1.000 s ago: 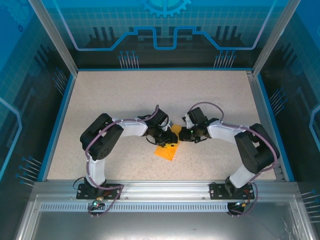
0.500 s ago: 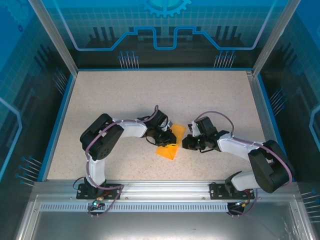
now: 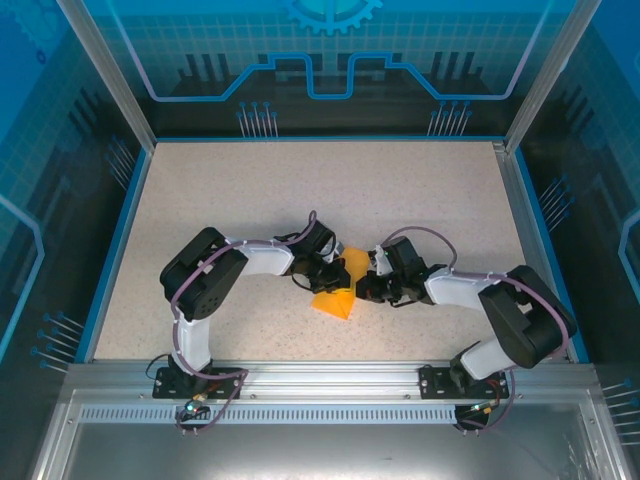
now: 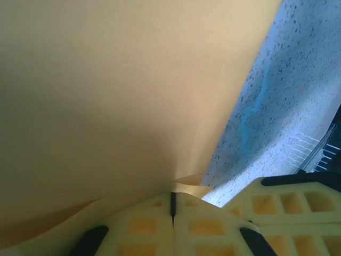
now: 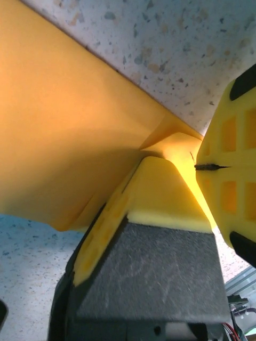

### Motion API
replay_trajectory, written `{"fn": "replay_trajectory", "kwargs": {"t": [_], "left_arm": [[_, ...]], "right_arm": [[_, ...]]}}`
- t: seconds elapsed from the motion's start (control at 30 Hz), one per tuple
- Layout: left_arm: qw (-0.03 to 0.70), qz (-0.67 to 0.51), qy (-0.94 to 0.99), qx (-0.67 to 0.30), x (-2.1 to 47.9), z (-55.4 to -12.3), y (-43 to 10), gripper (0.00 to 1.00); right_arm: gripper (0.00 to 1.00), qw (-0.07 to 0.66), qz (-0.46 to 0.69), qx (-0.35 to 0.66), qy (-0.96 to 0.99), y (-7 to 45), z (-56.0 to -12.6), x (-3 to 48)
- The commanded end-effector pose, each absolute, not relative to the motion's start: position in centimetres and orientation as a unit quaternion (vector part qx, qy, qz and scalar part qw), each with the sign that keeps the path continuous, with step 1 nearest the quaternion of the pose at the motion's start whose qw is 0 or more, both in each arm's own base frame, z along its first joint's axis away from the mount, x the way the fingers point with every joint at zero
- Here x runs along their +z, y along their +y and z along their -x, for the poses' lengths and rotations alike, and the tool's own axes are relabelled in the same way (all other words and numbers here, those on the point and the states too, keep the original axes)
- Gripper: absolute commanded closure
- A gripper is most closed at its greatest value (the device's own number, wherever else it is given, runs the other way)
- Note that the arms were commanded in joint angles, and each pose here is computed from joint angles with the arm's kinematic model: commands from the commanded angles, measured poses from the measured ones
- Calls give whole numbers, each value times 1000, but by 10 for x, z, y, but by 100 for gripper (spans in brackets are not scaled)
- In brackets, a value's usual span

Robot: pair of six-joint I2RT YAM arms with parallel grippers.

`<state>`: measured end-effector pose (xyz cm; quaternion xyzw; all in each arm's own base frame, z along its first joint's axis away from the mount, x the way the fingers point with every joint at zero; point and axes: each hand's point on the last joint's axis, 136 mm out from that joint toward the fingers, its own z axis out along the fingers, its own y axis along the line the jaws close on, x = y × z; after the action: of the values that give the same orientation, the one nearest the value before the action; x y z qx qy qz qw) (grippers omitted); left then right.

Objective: Fold a paper plane with a square sheet of paper (pick it up from the middle)
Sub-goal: Fold the triangle a second time at the center of the table.

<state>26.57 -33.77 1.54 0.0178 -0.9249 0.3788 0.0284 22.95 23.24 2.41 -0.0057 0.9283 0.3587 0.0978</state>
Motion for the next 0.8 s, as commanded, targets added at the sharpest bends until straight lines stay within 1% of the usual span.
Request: {"fn": "replay_trajectory", "kwargs": {"t": [0.0, 0.33, 0.6, 0.77], "left_arm": [[30, -24, -926, 375, 13, -261, -336, 99], [29, -22, -922, 385, 18, -261, -339, 99], [16, -20, -910, 413, 40, -267, -345, 97], [8, -21, -902, 432, 56, -272, -348, 97]], "right_arm": [[95, 105, 16, 375, 921, 245, -237, 32], [95, 90, 16, 343, 935, 239, -236, 16], [95, 76, 38, 285, 955, 224, -230, 5], [95, 65, 41, 265, 961, 217, -225, -4]]}}
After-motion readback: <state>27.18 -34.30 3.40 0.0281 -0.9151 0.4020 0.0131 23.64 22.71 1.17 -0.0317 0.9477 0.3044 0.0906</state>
